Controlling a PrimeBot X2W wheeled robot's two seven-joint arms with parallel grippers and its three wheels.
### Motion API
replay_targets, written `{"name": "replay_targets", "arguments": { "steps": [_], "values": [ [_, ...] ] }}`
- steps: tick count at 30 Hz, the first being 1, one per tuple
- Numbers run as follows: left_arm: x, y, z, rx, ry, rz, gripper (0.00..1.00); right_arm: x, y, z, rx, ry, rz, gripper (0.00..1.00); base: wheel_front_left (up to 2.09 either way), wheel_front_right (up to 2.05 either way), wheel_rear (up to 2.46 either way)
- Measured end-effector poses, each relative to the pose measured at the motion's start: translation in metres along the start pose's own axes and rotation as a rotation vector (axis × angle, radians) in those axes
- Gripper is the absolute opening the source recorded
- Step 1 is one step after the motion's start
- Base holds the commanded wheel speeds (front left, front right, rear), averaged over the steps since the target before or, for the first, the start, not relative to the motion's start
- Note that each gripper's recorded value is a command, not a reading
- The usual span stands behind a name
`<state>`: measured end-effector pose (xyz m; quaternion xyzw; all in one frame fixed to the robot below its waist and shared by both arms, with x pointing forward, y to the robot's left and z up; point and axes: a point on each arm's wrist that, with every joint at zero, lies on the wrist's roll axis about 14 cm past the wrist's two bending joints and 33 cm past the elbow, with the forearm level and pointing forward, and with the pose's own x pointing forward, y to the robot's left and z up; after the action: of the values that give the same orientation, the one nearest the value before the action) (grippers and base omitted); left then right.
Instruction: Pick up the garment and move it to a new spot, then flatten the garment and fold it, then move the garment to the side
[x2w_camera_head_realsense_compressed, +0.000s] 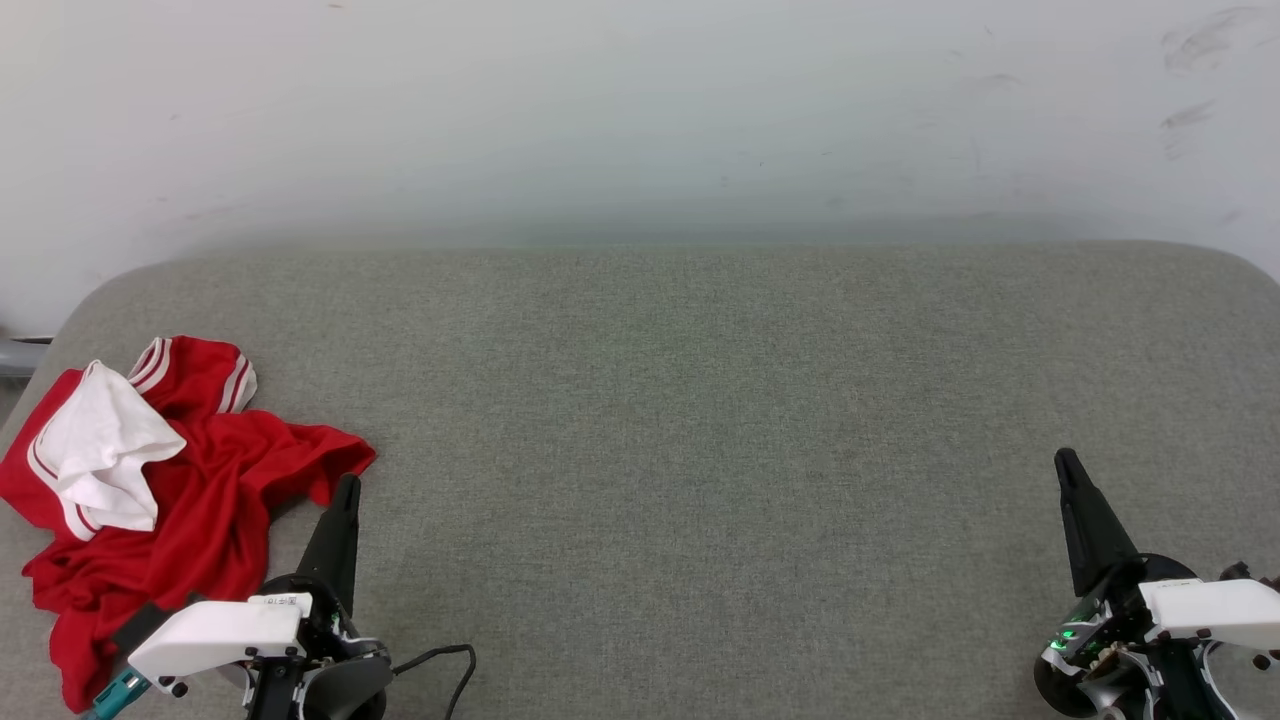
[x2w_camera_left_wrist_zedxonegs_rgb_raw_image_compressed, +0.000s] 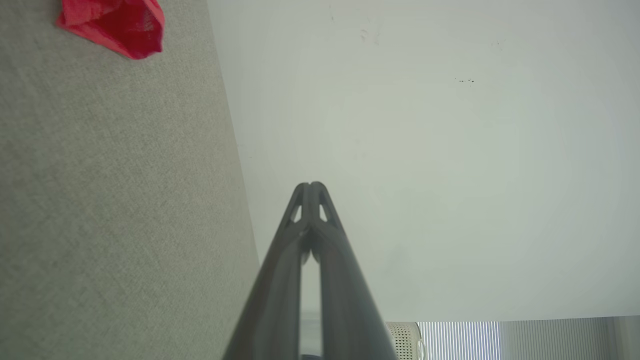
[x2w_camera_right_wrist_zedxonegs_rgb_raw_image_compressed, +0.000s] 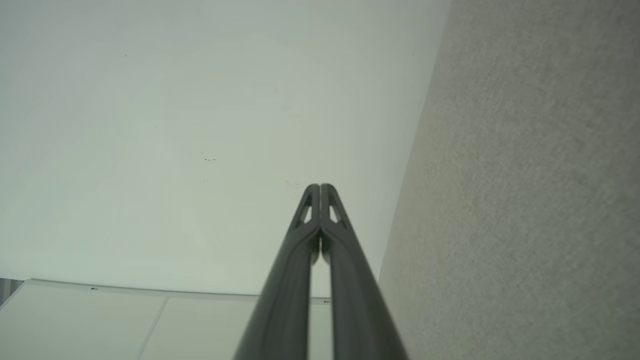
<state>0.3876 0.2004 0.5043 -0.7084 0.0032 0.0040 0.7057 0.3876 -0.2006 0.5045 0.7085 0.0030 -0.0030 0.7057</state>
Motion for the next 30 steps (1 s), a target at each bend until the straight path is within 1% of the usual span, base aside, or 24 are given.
{"name": "replay_targets", "arguments": {
  "steps": [27, 28, 30],
  "values": [
    [0.0, 0.0, 0.0, 0.0, 0.0, 0.0, 0.0, 0.0, 0.0, 0.0, 0.0, 0.0, 0.0, 0.0, 0.0, 0.0, 0.0],
    [0.0, 0.001, 0.0, -0.001, 0.0, 0.003, 1.0, 0.0, -0.001, 0.0, 0.0, 0.0, -0.002, 1.0, 0.0, 0.0, 0.0],
    [-0.004, 0.01, -0.001, -0.004, -0.001, 0.029, 1.0, -0.004, -0.01, 0.0, 0.002, -0.001, -0.03, 1.0, 0.0, 0.0, 0.0]
  ]
}}
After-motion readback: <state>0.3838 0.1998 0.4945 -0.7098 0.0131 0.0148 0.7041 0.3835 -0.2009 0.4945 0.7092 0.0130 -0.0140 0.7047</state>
